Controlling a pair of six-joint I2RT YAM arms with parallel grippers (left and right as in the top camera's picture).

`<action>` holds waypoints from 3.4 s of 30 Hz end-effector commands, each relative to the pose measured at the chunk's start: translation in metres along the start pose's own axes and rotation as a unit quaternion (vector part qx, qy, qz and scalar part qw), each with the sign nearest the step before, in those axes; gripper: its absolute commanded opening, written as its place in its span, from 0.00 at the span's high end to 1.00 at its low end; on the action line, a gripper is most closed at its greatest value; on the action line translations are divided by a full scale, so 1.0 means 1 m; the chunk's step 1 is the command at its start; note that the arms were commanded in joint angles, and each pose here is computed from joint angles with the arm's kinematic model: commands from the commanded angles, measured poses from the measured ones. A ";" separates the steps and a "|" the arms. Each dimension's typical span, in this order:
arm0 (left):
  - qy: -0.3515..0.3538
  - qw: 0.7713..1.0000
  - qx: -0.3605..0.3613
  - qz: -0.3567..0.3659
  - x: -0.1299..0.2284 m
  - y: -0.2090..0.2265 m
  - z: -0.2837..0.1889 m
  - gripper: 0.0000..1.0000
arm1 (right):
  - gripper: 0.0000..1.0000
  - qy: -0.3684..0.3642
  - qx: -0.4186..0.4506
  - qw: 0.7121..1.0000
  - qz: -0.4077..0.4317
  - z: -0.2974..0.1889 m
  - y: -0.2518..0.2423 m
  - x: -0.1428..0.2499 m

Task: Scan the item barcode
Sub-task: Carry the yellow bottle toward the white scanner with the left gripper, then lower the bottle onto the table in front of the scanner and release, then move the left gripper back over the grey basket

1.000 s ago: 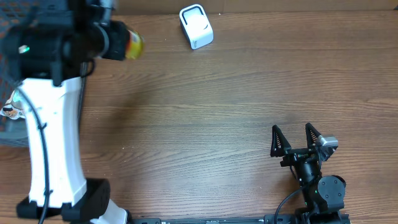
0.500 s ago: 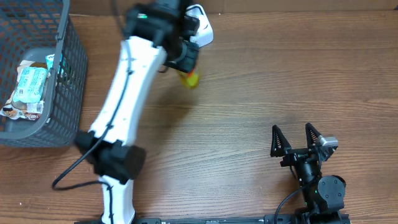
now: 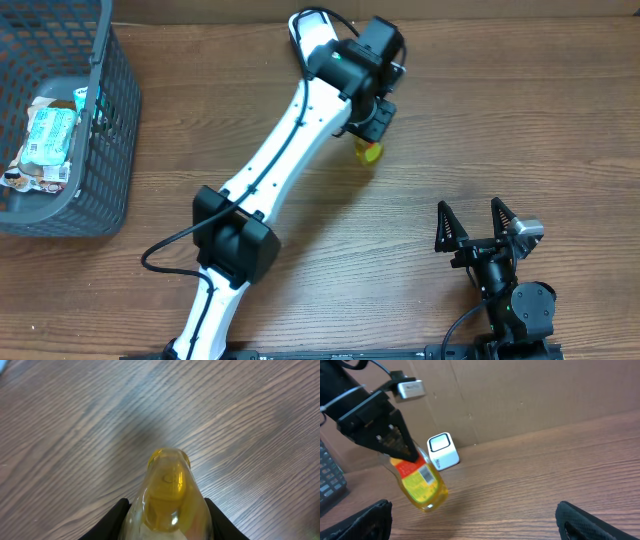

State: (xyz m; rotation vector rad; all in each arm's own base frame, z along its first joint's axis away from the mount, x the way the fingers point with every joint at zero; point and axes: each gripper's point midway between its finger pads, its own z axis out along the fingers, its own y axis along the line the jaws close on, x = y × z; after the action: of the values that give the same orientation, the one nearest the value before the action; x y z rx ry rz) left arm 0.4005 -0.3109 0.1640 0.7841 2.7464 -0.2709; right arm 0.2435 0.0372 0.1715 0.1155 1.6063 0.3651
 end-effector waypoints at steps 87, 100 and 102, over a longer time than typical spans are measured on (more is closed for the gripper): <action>0.049 0.995 -0.082 -0.018 0.040 -0.037 0.064 0.00 | 0.00 -0.002 0.004 1.000 0.002 0.000 -0.002 0.002; 0.028 0.997 -0.067 -0.020 0.031 -0.041 0.045 0.00 | 0.00 -0.002 0.004 1.000 0.002 0.000 -0.002 0.002; 0.022 0.997 -0.066 -0.020 0.030 -0.042 0.039 0.00 | 0.00 -0.002 0.004 1.000 0.002 0.000 -0.002 0.002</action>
State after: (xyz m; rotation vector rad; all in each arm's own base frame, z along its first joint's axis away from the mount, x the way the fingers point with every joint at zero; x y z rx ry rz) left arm 0.3640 -0.3350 0.0983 0.7148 2.8296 -0.0171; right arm 0.2435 0.0372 0.1714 0.1149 1.6066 0.3645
